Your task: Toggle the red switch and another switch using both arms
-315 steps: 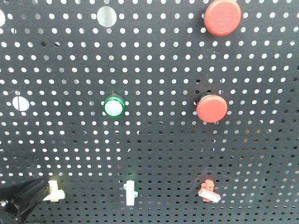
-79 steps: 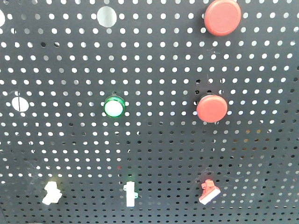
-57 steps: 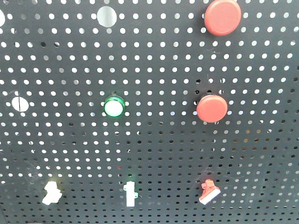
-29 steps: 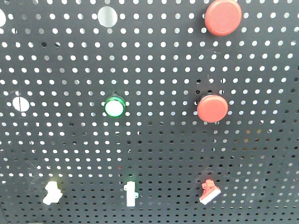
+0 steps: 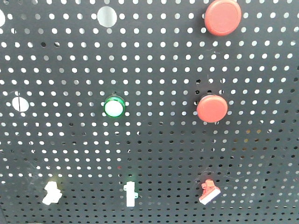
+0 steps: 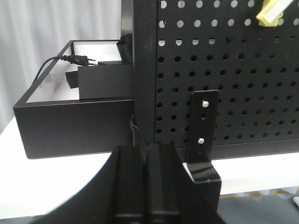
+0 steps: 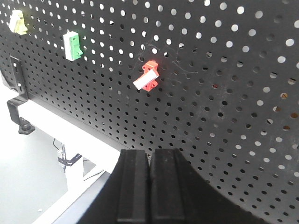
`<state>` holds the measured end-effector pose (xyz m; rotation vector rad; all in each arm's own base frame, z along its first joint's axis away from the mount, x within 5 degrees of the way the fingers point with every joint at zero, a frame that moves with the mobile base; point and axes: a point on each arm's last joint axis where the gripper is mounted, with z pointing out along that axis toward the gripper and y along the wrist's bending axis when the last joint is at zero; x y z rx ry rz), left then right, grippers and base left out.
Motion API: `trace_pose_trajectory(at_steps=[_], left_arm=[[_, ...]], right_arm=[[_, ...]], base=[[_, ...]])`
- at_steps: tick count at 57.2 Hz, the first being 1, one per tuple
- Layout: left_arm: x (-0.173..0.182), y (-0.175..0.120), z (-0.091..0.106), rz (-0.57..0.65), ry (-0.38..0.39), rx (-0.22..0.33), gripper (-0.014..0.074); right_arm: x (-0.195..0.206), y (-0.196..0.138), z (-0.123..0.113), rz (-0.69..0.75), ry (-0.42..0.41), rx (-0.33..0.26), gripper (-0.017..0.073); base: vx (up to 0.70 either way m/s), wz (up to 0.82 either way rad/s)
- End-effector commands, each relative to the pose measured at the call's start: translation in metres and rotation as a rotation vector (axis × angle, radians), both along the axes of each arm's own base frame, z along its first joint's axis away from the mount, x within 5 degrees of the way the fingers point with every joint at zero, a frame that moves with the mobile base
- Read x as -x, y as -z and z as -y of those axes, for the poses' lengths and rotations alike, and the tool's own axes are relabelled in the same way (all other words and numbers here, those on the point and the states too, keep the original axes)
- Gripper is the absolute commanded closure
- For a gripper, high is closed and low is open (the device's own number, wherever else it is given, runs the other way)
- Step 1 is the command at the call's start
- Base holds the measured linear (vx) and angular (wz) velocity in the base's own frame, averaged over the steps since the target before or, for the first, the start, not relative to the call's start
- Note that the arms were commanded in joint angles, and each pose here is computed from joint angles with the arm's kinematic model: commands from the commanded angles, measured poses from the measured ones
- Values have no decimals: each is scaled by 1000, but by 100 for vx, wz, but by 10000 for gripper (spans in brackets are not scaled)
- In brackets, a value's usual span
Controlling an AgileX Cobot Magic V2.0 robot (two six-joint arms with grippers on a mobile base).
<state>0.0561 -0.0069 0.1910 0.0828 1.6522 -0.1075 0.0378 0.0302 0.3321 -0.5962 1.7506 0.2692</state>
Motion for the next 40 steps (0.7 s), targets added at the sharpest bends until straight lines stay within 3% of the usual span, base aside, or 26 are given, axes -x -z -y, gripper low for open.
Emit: trace_pose_trajectory(at_steps=[1,23,27,32,36,40], left_arm=[[0,-3,0,89,-3,30,591],[0,-3,0,89,-3,30,591],[0,-3,0,89,-3,30,591],[0,-3,0,89,-3,30,591],[0,-3,0,89,-3,30,591],[0,-3,0,89,-3,30,591]], right_arm=[[-2,-15,1,83,18,-41,561],[-2,-15,1,84,18,-40,561],[-4,-14,2,96,34,-5,561],[-10,-3,5,99,102,-28,561],[-18,14,10,128,218,-89,561],[-26,36,17,176,339,-108,561]], base=[[0,0],[0,0],[0,0],[0,0],[0,0],[0,0]])
